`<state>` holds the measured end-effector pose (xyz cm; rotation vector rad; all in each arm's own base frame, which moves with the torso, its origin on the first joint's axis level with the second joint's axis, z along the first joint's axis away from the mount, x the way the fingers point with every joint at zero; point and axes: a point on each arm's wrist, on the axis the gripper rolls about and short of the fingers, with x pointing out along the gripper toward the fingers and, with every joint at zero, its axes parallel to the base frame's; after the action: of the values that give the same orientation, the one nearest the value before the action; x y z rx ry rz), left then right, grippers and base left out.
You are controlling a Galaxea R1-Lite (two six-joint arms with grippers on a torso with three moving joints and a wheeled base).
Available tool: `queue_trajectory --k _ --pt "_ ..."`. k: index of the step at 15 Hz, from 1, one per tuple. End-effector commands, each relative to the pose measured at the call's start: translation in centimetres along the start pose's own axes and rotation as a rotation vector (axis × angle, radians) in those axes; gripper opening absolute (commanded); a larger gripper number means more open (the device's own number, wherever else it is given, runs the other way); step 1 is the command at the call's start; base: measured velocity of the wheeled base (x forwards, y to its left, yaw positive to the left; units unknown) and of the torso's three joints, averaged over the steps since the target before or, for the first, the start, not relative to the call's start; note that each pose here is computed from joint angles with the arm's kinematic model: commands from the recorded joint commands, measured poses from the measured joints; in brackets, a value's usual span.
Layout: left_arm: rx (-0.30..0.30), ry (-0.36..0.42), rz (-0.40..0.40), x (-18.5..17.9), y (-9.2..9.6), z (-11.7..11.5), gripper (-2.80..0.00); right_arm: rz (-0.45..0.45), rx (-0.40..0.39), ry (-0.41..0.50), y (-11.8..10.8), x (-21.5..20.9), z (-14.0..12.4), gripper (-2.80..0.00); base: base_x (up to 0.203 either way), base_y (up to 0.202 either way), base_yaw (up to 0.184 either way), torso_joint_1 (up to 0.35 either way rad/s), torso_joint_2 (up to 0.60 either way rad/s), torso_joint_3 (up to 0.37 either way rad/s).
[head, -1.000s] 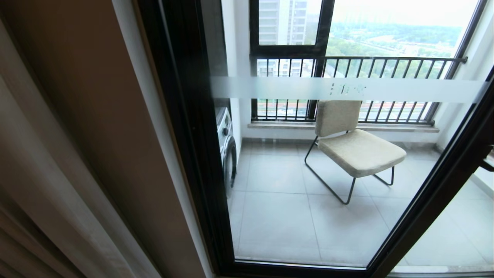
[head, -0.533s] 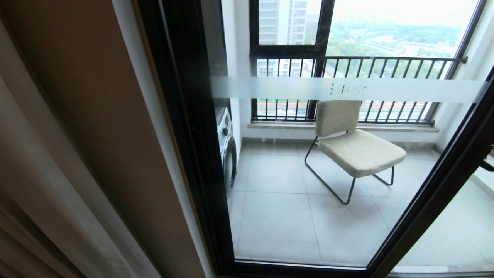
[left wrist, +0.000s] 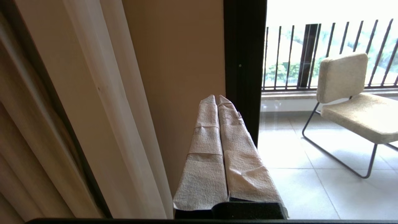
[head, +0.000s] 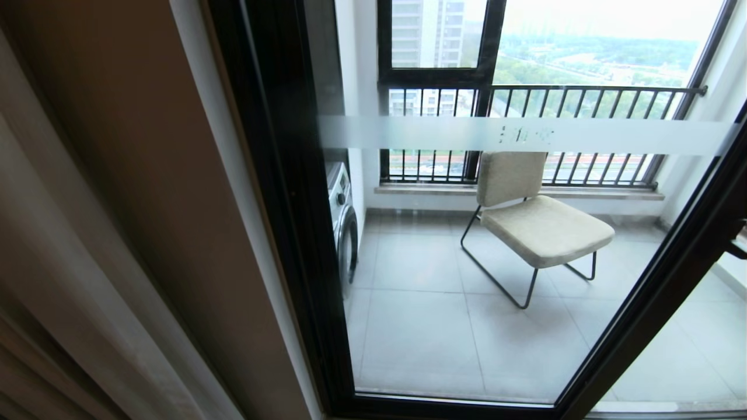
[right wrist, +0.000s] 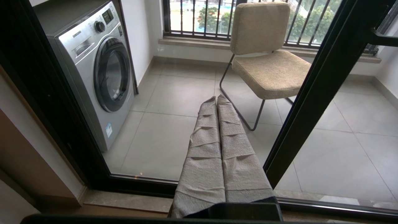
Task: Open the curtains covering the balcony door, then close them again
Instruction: Close the inner curtains on both sides
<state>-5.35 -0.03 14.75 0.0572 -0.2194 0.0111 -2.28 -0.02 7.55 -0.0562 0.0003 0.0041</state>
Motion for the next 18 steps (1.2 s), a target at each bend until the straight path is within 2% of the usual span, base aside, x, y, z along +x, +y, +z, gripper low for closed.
queue_trajectory --k 1,3,5,6,10,12,15,17,18 --pt "-0.034 0.002 0.000 -0.2 0.1 2.0 -2.80 0.001 -0.001 0.000 0.0 0.0 0.0 -2.80 0.000 0.000 0.000 0.000 0.00 0.000" --pt "-0.095 0.022 0.033 0.7 0.3 4.2 -2.80 0.001 -0.001 0.000 0.0 0.0 0.0 -2.80 0.000 0.000 0.000 0.000 0.00 0.000" --pt "-0.165 0.025 0.158 2.8 0.8 6.9 -2.80 0.001 -0.001 0.000 0.0 0.0 0.0 -2.80 0.000 0.000 0.000 0.000 0.00 0.000" --pt "-0.189 0.030 0.246 4.4 1.0 8.1 -2.80 0.001 -0.001 0.000 0.0 0.0 0.0 -2.80 0.000 0.000 0.000 0.000 0.00 0.000" --pt "-0.238 0.027 0.698 12.3 2.2 11.3 -2.80 0.001 -0.001 0.000 0.0 0.0 0.0 -2.80 0.000 0.000 0.000 0.000 0.00 0.000" --pt "-0.267 0.009 0.846 15.9 2.7 12.4 -2.80 0.001 -0.001 0.000 0.0 0.0 0.0 -2.80 0.000 0.000 0.000 0.000 0.00 0.000" --pt "-0.266 0.032 0.960 19.5 3.5 12.8 -2.80 0.001 -0.001 0.000 0.0 0.0 0.0 -2.80 0.000 0.000 0.000 0.000 0.00 0.000" --pt "-0.236 0.077 1.090 21.3 5.6 11.7 -2.80 0.001 -0.001 0.000 0.0 0.0 0.0 -2.80 0.000 0.000 0.000 0.000 0.00 0.000" --pt "-0.232 0.104 1.116 21.8 6.7 11.1 -2.80 0.001 -0.001 0.000 0.0 0.0 0.0 -2.80 0.000 0.000 0.000 0.000 0.00 0.000"
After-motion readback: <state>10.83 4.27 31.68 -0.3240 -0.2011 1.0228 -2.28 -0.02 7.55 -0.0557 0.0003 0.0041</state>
